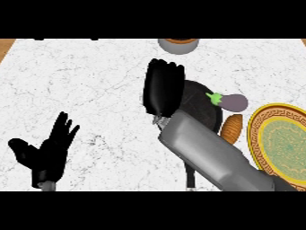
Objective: Pick the eggplant from the plate and place it in the pan
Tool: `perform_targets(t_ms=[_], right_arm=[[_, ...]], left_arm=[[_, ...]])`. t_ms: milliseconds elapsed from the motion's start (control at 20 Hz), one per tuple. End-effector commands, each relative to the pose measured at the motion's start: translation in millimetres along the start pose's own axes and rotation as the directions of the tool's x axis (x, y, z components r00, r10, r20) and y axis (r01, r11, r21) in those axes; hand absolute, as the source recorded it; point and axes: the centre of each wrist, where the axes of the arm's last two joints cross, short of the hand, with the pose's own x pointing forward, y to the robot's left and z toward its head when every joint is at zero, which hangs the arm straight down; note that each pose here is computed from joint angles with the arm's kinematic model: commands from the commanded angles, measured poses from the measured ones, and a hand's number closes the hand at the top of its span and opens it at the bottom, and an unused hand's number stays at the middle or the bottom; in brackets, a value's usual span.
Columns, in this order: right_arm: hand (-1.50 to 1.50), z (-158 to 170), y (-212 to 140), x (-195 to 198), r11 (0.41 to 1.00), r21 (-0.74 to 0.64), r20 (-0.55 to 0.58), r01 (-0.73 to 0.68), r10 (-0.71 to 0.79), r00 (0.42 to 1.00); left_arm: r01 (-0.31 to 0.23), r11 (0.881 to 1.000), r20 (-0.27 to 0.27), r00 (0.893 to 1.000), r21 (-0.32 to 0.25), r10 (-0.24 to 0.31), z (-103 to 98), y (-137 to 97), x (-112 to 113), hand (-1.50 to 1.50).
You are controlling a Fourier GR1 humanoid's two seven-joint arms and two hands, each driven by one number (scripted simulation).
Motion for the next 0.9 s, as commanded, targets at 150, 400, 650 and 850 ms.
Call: perform_targets(t_ms=[150,400,650,850], right_arm=[[1.50,-41,34,-65,0.993,-0.053,-0.199,0.108,-0.116,0.973],[1.50,-76,53,-121,0.993,-0.044,-0.310,-0.111,0.092,0.946],[-1.50,-76,77,-144,0.982,0.179,-0.320,0.063,-0.002,0.947],[-1.50,-85,78,-159,0.992,0.084,-0.251,0.091,-0.067,0.966]], left_arm=[[-0.013,1.000,-0.045,0.999,-0.017,0.012,-5,-7,-7,0.00],[0.002,0.999,-0.049,0.999,-0.032,-0.003,7,-9,-13,0.00],[0.012,0.999,-0.036,0.999,-0.031,-0.013,0,-13,-7,0.00],[0.002,1.000,-0.035,0.999,-0.017,-0.002,-5,-1,-13,0.00]])
